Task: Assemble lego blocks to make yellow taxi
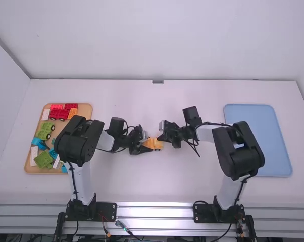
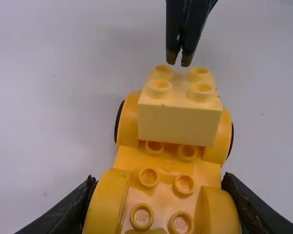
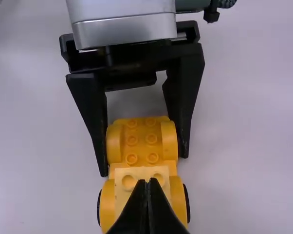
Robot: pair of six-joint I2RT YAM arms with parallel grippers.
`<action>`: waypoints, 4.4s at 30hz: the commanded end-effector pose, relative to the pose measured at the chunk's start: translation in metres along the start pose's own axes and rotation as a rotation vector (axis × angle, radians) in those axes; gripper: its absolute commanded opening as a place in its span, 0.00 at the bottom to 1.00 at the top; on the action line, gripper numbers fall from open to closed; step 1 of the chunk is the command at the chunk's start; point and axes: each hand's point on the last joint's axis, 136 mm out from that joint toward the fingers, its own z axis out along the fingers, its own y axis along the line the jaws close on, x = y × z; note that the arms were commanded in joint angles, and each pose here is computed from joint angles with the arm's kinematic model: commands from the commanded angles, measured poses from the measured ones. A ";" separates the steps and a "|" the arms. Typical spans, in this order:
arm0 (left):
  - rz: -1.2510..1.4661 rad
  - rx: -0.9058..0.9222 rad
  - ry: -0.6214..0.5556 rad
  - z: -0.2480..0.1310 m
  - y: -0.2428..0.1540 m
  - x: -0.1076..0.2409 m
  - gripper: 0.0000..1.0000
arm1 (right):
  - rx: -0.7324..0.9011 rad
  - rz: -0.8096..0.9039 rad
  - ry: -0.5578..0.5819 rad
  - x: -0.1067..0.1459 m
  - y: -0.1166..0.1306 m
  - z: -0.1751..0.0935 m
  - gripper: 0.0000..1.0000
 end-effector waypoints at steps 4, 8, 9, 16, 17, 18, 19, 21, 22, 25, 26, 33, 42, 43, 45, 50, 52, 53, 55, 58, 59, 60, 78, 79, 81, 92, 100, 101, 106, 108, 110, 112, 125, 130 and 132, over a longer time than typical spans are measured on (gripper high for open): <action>-0.048 -0.008 0.051 0.001 -0.004 0.017 0.52 | 0.001 0.000 0.052 0.004 -0.001 0.011 0.00; -0.048 -0.008 0.051 0.002 -0.004 0.017 0.52 | -0.008 -0.005 0.074 0.005 0.003 0.016 0.00; -0.048 -0.008 0.051 0.001 -0.004 0.017 0.52 | -0.009 -0.003 0.087 0.007 0.004 0.017 0.00; -0.047 -0.008 0.051 0.002 -0.004 0.017 0.52 | 0.006 0.024 0.126 0.013 0.003 0.018 0.00; -0.047 -0.008 0.051 0.002 -0.004 0.017 0.52 | 0.006 0.024 0.126 0.013 0.003 0.018 0.00; -0.047 -0.008 0.051 0.002 -0.004 0.017 0.52 | 0.008 0.022 0.125 0.013 0.003 0.018 0.00; -0.048 -0.009 0.051 0.001 -0.004 0.017 0.52 | 0.007 0.024 0.126 0.014 0.004 0.018 0.00; -0.048 -0.008 0.051 0.002 -0.004 0.017 0.52 | 0.004 0.027 0.127 0.014 0.005 0.018 0.00; -0.047 -0.008 0.051 0.002 -0.004 0.017 0.52 | 0.003 0.029 0.128 0.014 0.005 0.018 0.00; -0.046 -0.009 0.050 0.002 -0.004 0.017 0.52 | -0.005 0.039 0.132 0.017 0.007 0.020 0.00; -0.046 -0.009 0.049 0.001 -0.003 0.017 0.52 | -0.006 0.051 0.134 0.019 0.007 0.021 0.00; -0.046 -0.009 0.050 0.002 -0.003 0.017 0.52 | -0.028 0.100 0.152 0.035 0.011 0.028 0.00; -0.045 -0.009 0.050 0.002 -0.003 0.017 0.52 | -0.029 0.120 0.210 0.048 0.016 0.031 0.00; -0.045 -0.010 0.050 0.001 -0.003 0.017 0.52 | -0.026 0.122 0.226 0.051 0.017 0.031 0.00; -0.045 -0.009 0.050 0.002 -0.003 0.017 0.52 | -0.026 0.128 0.242 0.056 0.020 0.031 0.00; -0.046 -0.010 0.050 0.001 -0.003 0.017 0.52 | -0.018 0.151 0.248 0.066 0.025 0.027 0.00; -0.045 -0.009 0.050 0.002 -0.003 0.017 0.52 | -0.011 0.157 0.248 0.071 0.026 0.025 0.00; -0.045 -0.009 0.050 0.002 -0.004 0.017 0.52 | -0.012 0.158 0.248 0.072 0.027 0.025 0.00; -0.046 -0.009 0.050 0.001 -0.003 0.017 0.52 | -0.004 0.175 0.263 0.079 0.029 0.022 0.00; -0.045 -0.009 0.050 0.002 -0.004 0.017 0.52 | 0.028 0.221 0.302 0.087 0.026 0.019 0.00; -0.045 -0.009 0.050 0.002 -0.003 0.017 0.52 | 0.032 0.224 0.312 0.088 0.026 0.019 0.00; -0.046 -0.009 0.050 0.001 -0.003 0.017 0.52 | 0.027 0.220 0.315 0.088 0.028 0.021 0.00; -0.059 0.003 0.053 0.002 -0.007 0.018 0.54 | 0.256 0.140 0.143 -0.026 -0.041 -0.027 0.99; -0.059 0.003 0.054 0.002 -0.007 0.018 0.56 | 0.276 0.152 0.160 -0.026 -0.043 -0.032 0.99; -0.061 0.000 0.057 0.001 -0.006 0.019 0.63 | 0.323 0.191 0.209 -0.023 -0.044 -0.042 0.99; -0.068 -0.001 0.066 0.000 -0.007 0.019 0.99 | 0.438 0.325 0.380 0.002 -0.041 -0.066 0.99; -0.077 -0.082 0.162 -0.017 0.003 0.012 0.99 | 0.436 0.331 0.386 0.003 -0.039 -0.066 0.99; -0.075 -0.089 0.166 -0.019 0.004 0.010 0.99 | 0.438 0.330 0.388 0.003 -0.040 -0.067 0.99; -0.083 -0.203 0.231 -0.054 0.020 -0.006 0.99 | 0.437 0.329 0.387 0.003 -0.040 -0.066 0.99; -0.096 -0.251 0.272 -0.069 0.024 -0.007 0.99 | 0.437 0.330 0.387 0.003 -0.040 -0.067 0.99; -0.134 -0.309 0.345 -0.091 0.027 -0.006 0.99 | 0.438 0.330 0.386 0.003 -0.040 -0.067 0.99; -0.191 -0.322 0.395 -0.107 0.021 -0.006 0.99 | 0.441 0.327 0.384 0.003 -0.041 -0.067 0.99; -0.658 -1.140 0.359 -0.238 0.070 -0.034 0.99 | 0.469 0.296 0.355 -0.004 -0.050 -0.067 0.99; -0.929 -1.358 0.206 -0.285 0.076 -0.023 0.99 | 0.503 0.294 0.386 0.000 -0.054 -0.071 0.99; -1.027 -1.342 0.162 -0.295 0.078 -0.018 0.99 | 0.520 0.294 0.399 0.002 -0.056 -0.074 0.99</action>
